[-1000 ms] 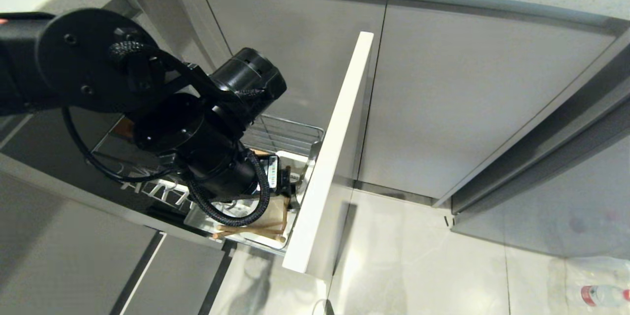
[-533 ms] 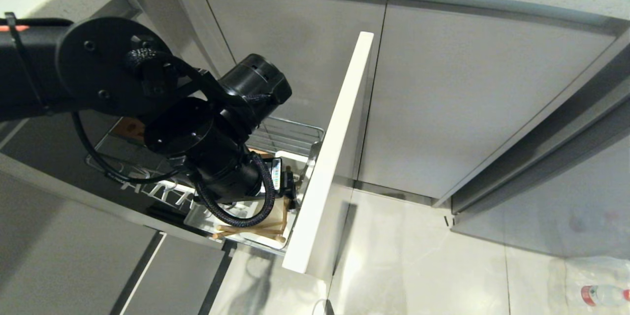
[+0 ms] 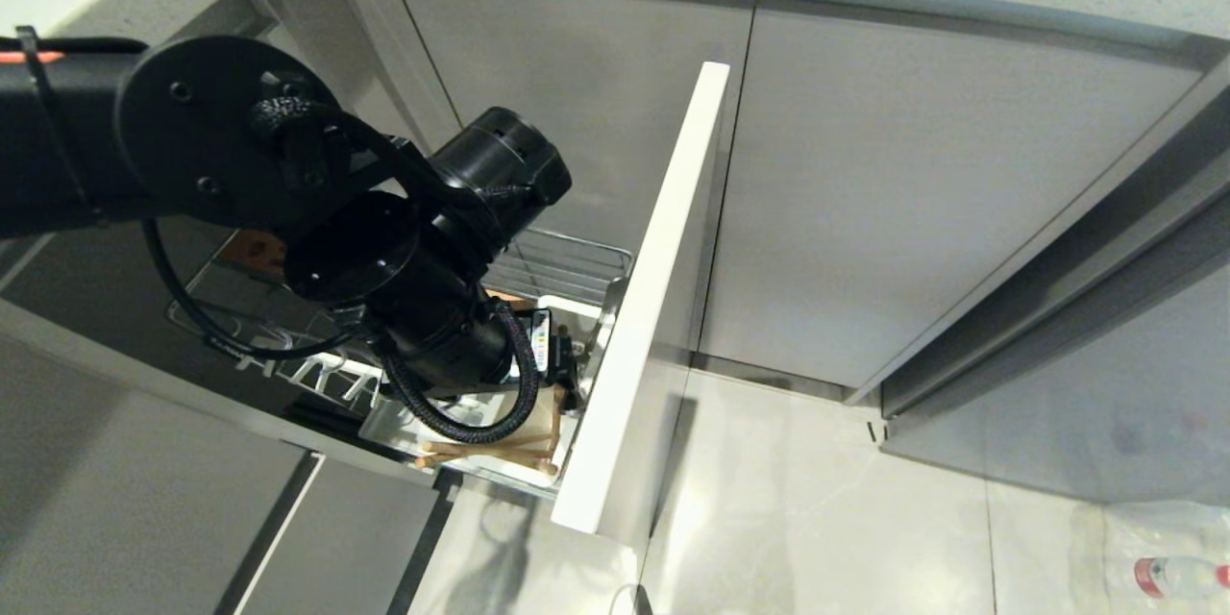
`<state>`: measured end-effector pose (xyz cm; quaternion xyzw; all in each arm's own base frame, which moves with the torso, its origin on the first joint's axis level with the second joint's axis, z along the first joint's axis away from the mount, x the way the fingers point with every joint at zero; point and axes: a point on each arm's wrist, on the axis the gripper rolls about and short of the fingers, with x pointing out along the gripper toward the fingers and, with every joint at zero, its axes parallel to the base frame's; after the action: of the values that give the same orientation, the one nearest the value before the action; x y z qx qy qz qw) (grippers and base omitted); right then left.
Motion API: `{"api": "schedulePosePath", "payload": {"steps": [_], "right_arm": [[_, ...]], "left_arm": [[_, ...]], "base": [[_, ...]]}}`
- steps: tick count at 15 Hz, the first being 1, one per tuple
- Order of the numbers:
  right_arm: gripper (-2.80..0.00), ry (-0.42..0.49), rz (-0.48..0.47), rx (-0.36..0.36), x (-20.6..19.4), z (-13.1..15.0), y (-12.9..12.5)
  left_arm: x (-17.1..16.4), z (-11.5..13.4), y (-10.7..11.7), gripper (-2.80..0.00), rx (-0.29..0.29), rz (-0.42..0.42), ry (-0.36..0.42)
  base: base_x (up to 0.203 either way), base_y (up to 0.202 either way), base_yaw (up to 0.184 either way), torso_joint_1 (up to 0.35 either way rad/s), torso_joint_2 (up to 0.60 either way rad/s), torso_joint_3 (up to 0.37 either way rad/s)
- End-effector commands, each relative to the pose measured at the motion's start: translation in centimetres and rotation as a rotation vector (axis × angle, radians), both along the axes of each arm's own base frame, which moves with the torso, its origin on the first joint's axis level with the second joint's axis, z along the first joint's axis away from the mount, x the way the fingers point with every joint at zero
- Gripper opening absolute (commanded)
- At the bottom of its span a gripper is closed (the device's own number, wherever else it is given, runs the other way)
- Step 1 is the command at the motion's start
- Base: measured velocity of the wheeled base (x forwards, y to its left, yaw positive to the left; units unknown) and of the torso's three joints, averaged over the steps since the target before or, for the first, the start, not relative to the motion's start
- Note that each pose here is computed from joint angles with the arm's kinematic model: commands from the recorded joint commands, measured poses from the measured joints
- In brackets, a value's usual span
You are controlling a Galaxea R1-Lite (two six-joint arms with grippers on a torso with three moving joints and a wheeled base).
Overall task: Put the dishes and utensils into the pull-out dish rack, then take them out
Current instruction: Close the cupboard
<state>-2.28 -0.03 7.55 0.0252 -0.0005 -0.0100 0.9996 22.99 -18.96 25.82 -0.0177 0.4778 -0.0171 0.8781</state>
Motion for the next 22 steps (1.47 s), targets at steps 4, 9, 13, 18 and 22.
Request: {"api": "schedulePosePath", "payload": {"steps": [4, 9, 13, 18, 22], "right_arm": [[-2.8, 0.002, 0.0, 0.0, 0.0, 0.0, 0.0], [-2.8, 0.003, 0.0, 0.0, 0.0, -0.1, 0.0], [-2.8, 0.002, 0.0, 0.0, 0.0, 0.0, 0.0], [-2.8, 0.003, 0.0, 0.0, 0.0, 0.0, 0.0], [-2.8, 0.002, 0.0, 0.0, 0.0, 0.0, 0.0]], "left_arm": [[-0.1, 0.1, 0.0, -2.8, -0.003, 0.008, 0.0], [-0.1, 0.1, 0.0, -2.8, -0.003, 0.008, 0.0], [-0.1, 0.1, 0.0, -2.8, -0.003, 0.008, 0.0], [-1.3, 2.1, 0.6, -2.8, -0.068, 0.019, -0.056], [-2.3, 3.3, 0.2, -2.8, -0.119, 0.028, -0.091]], "base": [[0.0, 0.0, 0.0, 0.0, 0.0, 0.0], [0.0, 0.0, 0.0, 0.0, 0.0, 0.0], [0.0, 0.0, 0.0, 0.0, 0.0, 0.0], [0.0, 0.0, 0.0, 0.0, 0.0, 0.0], [0.0, 0.0, 0.0, 0.0, 0.0, 0.0]]}}
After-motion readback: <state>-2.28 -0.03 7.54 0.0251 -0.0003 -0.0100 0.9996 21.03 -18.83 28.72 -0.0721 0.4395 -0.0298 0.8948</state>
